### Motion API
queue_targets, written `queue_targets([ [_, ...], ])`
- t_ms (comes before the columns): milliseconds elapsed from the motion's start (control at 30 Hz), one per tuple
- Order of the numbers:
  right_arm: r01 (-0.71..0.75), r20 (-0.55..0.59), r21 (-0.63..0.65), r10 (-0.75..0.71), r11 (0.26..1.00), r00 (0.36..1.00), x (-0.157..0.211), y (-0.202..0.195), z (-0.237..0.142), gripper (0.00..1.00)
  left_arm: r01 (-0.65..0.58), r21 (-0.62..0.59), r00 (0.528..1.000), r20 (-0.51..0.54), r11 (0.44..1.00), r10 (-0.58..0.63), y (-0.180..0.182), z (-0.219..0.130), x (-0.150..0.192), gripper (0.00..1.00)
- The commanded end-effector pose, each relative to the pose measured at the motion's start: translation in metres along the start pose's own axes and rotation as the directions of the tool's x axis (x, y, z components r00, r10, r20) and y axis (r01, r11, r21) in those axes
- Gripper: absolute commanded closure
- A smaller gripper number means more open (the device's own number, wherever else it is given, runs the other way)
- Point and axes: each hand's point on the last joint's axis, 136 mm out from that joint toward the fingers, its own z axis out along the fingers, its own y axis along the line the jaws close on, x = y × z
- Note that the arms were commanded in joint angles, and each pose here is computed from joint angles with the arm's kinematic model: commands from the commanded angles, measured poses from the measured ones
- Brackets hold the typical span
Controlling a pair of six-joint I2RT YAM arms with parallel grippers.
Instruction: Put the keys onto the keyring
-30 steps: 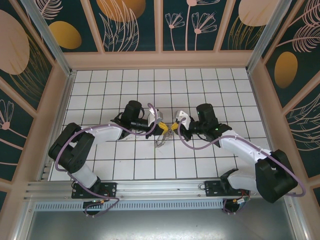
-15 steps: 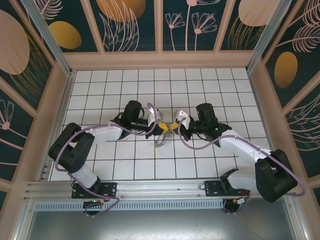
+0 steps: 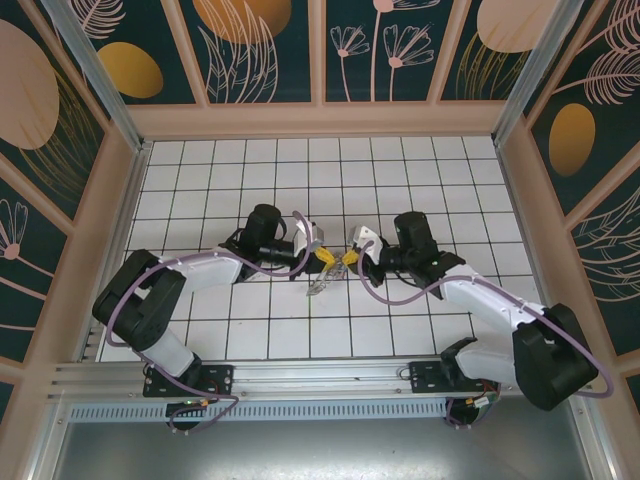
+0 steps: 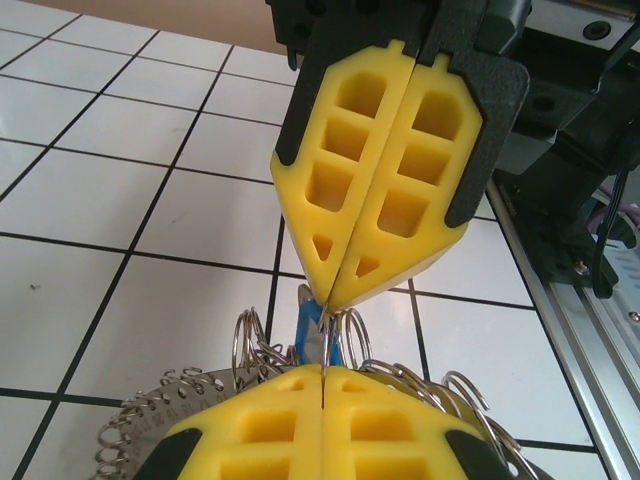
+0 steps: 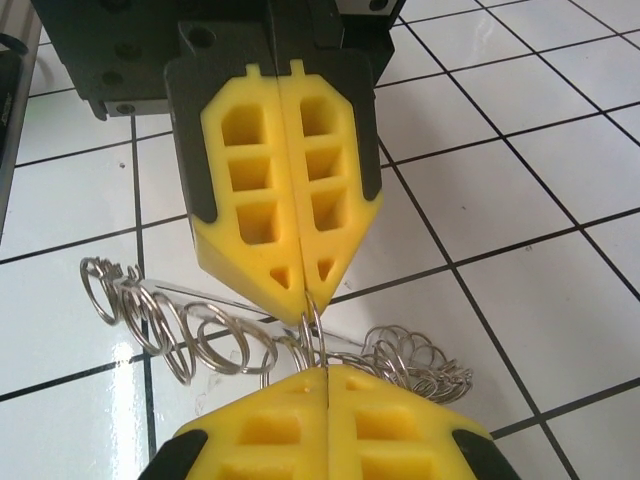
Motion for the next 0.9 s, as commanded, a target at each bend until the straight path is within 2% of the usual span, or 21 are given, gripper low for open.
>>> queue_targets([
  [0,0.044,0.037,0.027,-0.045,0.999,0.998,-0.009,0.001,-0.008,1.0,-0.116,0.011,0.991,0.061,0.993,0.115,-0.008,-0.004,-0.022,1.0],
  [233,0.038,0.077,0.012,-0.039,0.999,0.996,-0.013,0.008,-0.018,1.0,-0.11,0.016,0.992,0.057,0.994,0.109,-0.004,0.0,-0.021,1.0],
  [533,0.055,0.095,0.011,-0.055,0.998,0.994,-0.023,0.001,-0.013,1.0,-0.093,0.035,0.994,0.057,0.995,0.091,-0.003,0.002,-0.02,1.0],
  [867,0.059,0.11,-0.058,-0.052,0.997,0.993,-0.031,0.005,-0.005,1.0,-0.071,0.027,0.996,0.061,0.997,0.07,0.002,0.004,-0.024,1.0],
])
